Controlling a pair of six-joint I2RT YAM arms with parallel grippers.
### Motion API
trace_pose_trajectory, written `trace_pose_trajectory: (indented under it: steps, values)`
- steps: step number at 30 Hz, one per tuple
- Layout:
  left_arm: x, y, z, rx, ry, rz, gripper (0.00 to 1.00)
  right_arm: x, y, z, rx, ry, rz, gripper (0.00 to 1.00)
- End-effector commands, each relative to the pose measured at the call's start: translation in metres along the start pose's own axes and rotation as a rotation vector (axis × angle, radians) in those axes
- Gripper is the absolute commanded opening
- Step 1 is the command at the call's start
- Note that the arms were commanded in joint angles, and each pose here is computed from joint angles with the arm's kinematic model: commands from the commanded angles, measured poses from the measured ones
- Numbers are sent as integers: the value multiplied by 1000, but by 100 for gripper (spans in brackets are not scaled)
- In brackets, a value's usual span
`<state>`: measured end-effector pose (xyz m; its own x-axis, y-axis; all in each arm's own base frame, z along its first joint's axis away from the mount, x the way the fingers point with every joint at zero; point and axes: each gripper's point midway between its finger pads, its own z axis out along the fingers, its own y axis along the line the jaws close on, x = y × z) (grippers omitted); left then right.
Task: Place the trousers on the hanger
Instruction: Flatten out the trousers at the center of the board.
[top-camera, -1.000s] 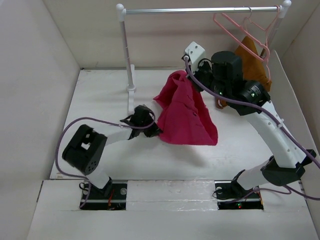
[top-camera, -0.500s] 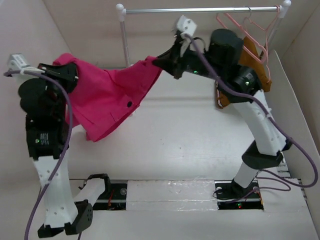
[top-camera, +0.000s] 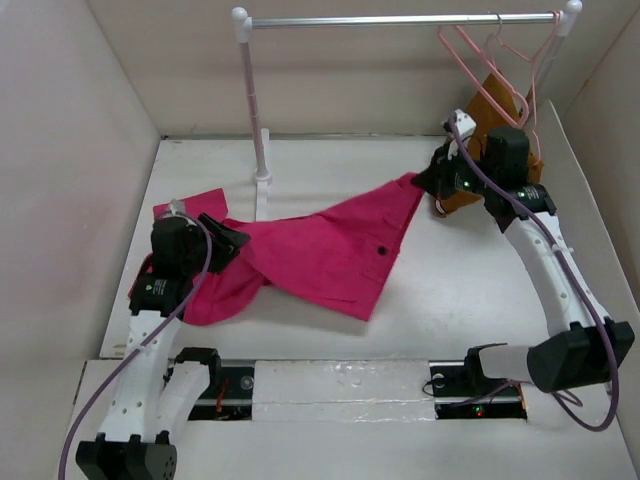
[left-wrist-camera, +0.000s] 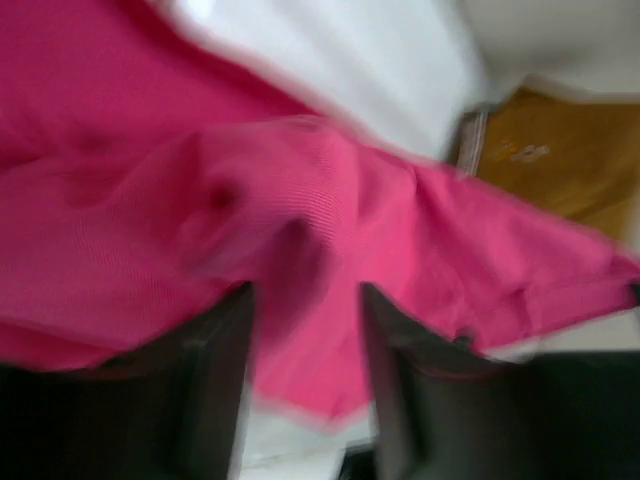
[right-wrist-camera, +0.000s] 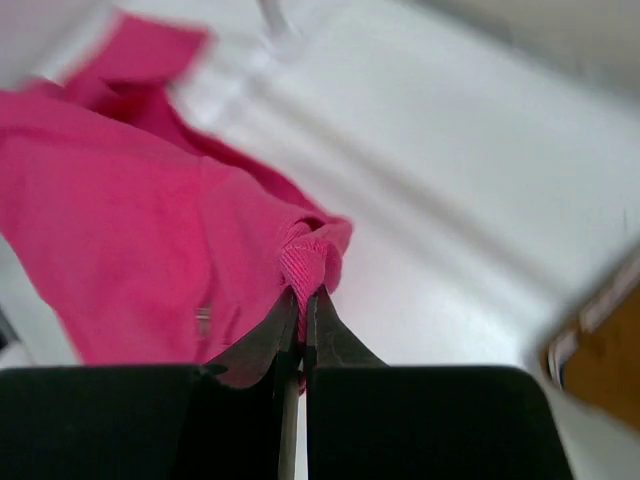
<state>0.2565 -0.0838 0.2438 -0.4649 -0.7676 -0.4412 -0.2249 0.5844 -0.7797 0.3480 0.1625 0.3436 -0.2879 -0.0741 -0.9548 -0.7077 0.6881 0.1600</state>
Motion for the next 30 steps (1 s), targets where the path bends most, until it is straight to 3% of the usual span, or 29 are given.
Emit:
trace_pose_trajectory:
  steps: [1,2,3,4,5,7,10,12,13,14,15,16,17,19,20,21,22,24,30]
  values:
    - [15,-27,-17,140,42,48,49,26,-31,-18,182,105,-94,0]
    - [19,-23,-18,124,65,53,58,38,-41,-20,229,146,-93,0]
    - [30,-24,-18,130,106,69,75,48,-50,-22,283,184,-75,27]
    - [37,-20,-16,112,143,71,81,57,-65,-28,371,221,-63,46]
    - [41,-17,-14,106,163,82,85,67,-70,-30,401,244,-40,79]
    - [46,-10,-8,84,197,87,86,74,-61,-24,394,259,-35,93]
    - [33,-2,7,31,140,104,78,96,-34,-17,361,300,-15,96]
    - [22,3,19,-14,96,123,77,132,-23,-20,360,381,2,91]
    - [16,11,34,-61,77,131,77,143,-15,-28,370,403,-7,75]
    - [10,13,41,-82,64,141,78,155,-13,-34,387,417,22,51]
    - [5,16,48,-107,55,167,79,169,-11,-40,397,434,40,13]
    - [0,29,65,-181,53,171,79,200,-8,-46,391,483,66,3]
    - [-10,26,71,-199,24,185,80,204,0,-51,377,461,83,0]
    - [-11,38,93,-256,50,200,81,239,13,-54,314,501,147,16]
    - [-13,31,99,-239,62,203,81,248,15,-58,320,511,184,30]
    - [-3,26,105,-216,95,216,81,257,13,-62,332,530,195,56]
    - [4,21,113,-193,112,220,81,269,11,-69,361,566,199,68]
    - [16,15,119,-174,120,240,80,290,3,-77,427,589,281,80]
    - [62,-13,135,-127,184,339,79,331,-4,-74,430,605,433,79]
